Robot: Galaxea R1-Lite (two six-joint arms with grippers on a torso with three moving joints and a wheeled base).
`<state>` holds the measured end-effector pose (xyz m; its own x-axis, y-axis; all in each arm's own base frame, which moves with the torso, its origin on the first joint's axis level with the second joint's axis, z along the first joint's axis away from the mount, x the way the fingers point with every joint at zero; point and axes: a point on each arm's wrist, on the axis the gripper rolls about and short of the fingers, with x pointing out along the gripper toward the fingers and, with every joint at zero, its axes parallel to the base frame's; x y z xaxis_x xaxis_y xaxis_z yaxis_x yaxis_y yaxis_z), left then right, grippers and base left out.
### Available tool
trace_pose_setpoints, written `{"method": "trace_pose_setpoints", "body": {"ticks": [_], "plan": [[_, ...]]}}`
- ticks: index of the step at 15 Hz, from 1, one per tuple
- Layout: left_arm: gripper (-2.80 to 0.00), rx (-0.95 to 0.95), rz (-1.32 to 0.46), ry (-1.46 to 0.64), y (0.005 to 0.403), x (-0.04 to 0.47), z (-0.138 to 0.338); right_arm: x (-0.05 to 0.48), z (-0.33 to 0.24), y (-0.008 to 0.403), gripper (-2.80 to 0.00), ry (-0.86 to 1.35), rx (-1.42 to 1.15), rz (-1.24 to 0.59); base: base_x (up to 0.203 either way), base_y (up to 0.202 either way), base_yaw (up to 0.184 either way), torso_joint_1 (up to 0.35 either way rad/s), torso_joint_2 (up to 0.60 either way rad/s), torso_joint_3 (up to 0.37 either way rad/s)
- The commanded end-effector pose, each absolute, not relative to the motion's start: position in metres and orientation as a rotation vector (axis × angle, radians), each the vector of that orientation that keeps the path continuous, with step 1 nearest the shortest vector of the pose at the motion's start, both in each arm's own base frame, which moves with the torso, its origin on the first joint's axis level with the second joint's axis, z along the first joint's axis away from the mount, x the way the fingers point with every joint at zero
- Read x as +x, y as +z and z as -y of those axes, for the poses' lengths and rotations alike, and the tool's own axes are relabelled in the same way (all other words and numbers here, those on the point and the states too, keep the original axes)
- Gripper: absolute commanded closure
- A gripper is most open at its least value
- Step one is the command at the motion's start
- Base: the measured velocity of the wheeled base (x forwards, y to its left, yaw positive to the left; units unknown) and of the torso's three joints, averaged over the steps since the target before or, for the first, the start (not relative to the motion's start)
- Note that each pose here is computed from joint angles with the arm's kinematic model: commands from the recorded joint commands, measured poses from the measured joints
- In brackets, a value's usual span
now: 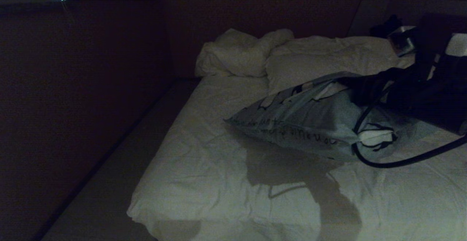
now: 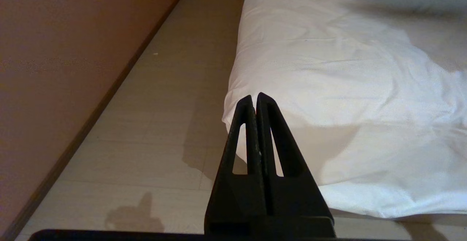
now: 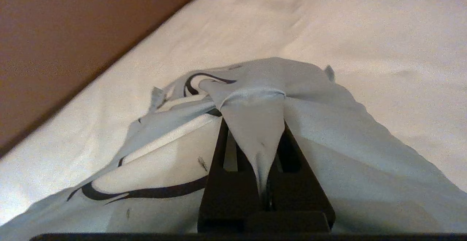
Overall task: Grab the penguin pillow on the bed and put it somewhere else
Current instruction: Pick up the pillow, then move to the head of the bed
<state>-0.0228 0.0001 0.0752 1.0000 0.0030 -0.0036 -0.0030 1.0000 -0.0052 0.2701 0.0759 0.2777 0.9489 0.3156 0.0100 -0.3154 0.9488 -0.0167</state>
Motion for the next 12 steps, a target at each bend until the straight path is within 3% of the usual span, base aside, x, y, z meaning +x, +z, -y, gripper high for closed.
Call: {"method": "trace_pose_setpoints", "body": {"ticks": [1,6,12], "plan": [[0.0,-0.006,-0.005,0.003,0.075,-0.023,0.0,0.247,-0.056,0.305,0.0,0.255,-0.006,0.118,0.0,0.0,0.0,0.0,0.0,0.0],[0.0,-0.003,-0.005,0.003,0.075,-0.023,0.0,0.225,-0.014,0.331,0.0,0.102,-0.015,0.221,0.0,0.0,0.0,0.0,0.0,0.0],[0.0,-0.003,-0.005,0.003,0.075,-0.023,0.0,0.214,-0.008,0.339,0.0,0.079,-0.019,0.26,0.0,0.0,0.0,0.0,0.0,0.0]]}}
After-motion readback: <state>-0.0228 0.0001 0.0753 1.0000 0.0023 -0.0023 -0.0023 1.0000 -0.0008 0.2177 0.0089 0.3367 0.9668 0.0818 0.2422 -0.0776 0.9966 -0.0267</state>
